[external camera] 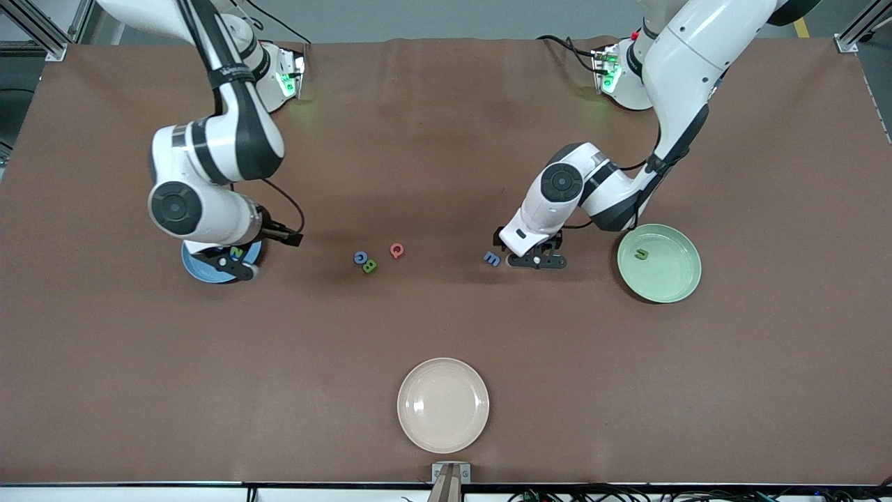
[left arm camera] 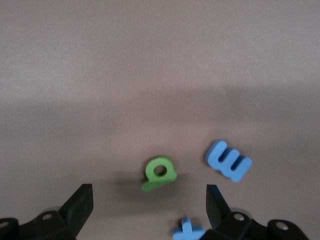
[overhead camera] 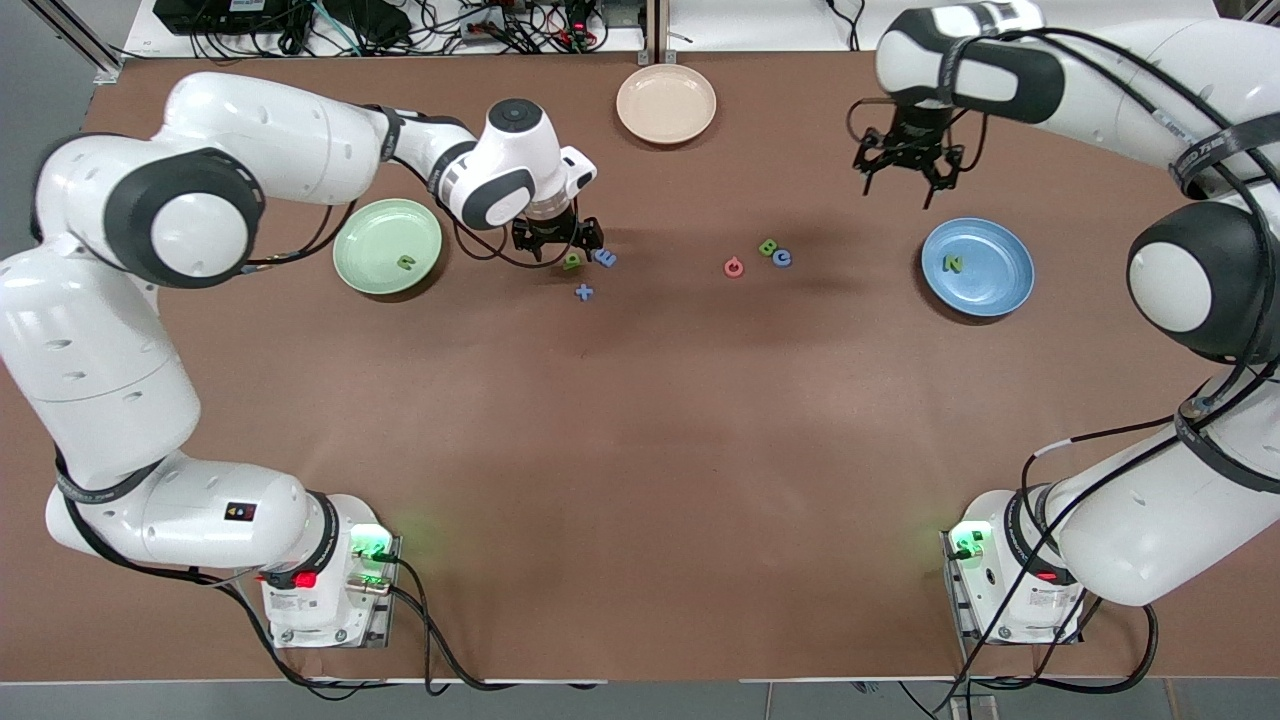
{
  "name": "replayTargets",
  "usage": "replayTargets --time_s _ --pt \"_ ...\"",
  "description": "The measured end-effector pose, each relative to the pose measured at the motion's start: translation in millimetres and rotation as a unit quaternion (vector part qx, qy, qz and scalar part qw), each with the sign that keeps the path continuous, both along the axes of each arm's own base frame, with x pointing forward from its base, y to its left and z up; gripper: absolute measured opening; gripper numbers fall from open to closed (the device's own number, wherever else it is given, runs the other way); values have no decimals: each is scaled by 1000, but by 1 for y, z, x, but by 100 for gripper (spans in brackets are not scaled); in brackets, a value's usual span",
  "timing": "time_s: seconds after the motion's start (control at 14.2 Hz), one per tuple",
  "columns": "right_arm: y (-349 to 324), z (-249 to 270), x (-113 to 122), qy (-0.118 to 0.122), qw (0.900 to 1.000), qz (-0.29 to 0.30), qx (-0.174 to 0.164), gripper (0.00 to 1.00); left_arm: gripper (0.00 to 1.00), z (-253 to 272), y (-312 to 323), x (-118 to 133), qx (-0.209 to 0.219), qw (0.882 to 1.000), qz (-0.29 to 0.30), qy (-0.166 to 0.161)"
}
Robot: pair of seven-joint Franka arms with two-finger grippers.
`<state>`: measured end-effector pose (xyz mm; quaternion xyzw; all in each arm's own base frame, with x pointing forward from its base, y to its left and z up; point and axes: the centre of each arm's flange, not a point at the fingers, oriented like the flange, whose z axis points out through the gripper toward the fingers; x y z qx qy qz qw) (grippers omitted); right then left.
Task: Sort uppercase to blue plate, lowercase to green plate
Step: 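Move the left gripper to the q while the right gripper reaches the c, then grasp the green q with the left gripper while the right gripper grasps the c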
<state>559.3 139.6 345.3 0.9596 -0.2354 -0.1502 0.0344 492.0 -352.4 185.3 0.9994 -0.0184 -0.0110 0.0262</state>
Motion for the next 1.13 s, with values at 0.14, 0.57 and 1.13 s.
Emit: replayTargets --time_s 0.14,0.57,1.13 --pt "-35 -3 10 1 1000 -15 3 100 99 -8 -7 2 4 1000 6 -1" --pt "-10 -11 9 -5 993 -115 -33 100 76 -14 -13 2 11 1000 11 6" --pt "87 -62 -28 -71 957 -270 -82 100 54 -13 -9 4 22 1000 14 11"
